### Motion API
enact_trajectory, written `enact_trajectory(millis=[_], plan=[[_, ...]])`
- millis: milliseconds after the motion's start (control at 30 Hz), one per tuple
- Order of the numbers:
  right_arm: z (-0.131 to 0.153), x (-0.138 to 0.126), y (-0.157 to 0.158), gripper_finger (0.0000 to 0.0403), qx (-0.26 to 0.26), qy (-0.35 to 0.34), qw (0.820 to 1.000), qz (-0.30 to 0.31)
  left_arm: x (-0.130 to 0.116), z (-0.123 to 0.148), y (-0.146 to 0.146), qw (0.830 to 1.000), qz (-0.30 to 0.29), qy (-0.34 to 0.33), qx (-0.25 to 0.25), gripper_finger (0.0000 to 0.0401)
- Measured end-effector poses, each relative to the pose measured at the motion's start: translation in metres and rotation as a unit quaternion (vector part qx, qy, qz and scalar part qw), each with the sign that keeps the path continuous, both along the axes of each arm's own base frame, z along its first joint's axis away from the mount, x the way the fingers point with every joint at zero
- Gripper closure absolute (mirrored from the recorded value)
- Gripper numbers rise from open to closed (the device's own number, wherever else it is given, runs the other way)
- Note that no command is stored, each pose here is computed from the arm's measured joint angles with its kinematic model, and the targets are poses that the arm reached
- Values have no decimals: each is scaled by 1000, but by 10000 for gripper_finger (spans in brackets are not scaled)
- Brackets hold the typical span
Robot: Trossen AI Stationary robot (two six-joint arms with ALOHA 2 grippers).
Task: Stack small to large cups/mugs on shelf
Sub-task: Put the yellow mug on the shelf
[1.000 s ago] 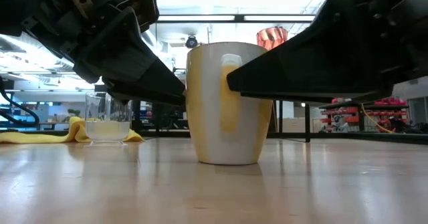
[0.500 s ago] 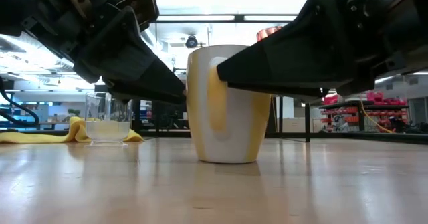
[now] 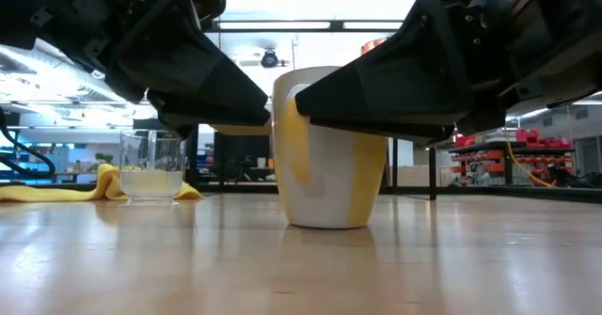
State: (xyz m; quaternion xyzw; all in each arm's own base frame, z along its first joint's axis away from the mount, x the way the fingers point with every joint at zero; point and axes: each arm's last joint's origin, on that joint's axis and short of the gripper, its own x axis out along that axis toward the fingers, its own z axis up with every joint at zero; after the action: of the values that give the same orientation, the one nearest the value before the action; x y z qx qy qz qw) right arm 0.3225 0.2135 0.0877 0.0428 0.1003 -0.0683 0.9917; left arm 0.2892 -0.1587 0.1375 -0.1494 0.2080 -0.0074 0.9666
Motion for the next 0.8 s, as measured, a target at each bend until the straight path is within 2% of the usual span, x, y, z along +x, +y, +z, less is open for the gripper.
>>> enact_trajectory(millis=[167,300,400,567,800], plan=[[0,0,-1,321,3,1,1000,-4,2,2,-2,1000,-14,-18,-16,292],[0,0,-1,321,3,1,1000,-4,11,-11,-5,999,-30,-21,-28,292],[-1,0,-1,321,2,2,1000,-5,22,-24,-8,999,-36,-7,-26,292],[-3,-2,0,321,1,14,1000,0,39,-30,-15,999,-51,-8,-14,291],[-3,-2,2,321,2,13,1000,4,42,-27,-21,998,-69,-8,0,290]])
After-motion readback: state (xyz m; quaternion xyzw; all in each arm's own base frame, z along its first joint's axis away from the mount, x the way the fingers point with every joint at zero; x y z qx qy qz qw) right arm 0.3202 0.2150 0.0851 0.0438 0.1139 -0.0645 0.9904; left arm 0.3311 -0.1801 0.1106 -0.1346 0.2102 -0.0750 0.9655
